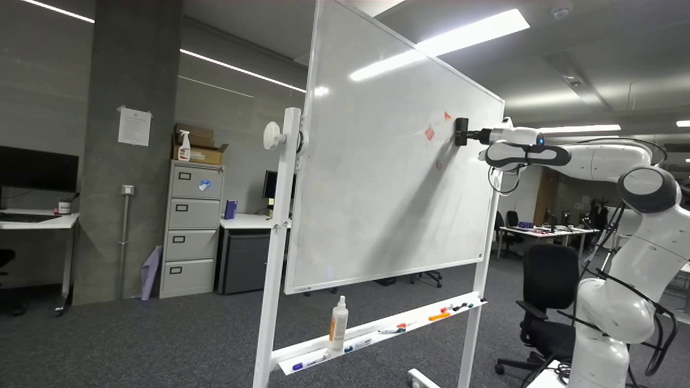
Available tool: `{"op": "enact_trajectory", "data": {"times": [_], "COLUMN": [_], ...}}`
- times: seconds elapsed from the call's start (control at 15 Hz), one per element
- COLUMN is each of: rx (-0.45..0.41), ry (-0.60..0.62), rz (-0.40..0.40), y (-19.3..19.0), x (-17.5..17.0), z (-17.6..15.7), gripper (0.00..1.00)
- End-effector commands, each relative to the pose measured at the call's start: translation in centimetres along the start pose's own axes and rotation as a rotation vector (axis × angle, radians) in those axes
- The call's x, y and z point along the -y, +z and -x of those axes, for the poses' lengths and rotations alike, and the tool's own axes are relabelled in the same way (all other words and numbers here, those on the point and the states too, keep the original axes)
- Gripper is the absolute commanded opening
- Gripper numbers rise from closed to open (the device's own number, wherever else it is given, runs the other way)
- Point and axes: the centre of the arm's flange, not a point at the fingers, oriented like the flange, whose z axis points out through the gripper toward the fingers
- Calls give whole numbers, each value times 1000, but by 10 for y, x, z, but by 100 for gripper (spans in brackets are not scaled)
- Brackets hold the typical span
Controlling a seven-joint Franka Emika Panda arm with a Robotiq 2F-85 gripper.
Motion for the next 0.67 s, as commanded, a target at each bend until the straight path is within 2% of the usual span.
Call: {"op": "enact_trajectory", "data": {"times": [0.0, 0.4, 0.6], "rx": [37, 64, 68], "ry": [28, 76, 80], "rz": [54, 110, 107], "y": [21, 25, 26], "x": [-31, -65, -60], "z": [-3, 5, 8], "gripper": [31, 31, 31]}}
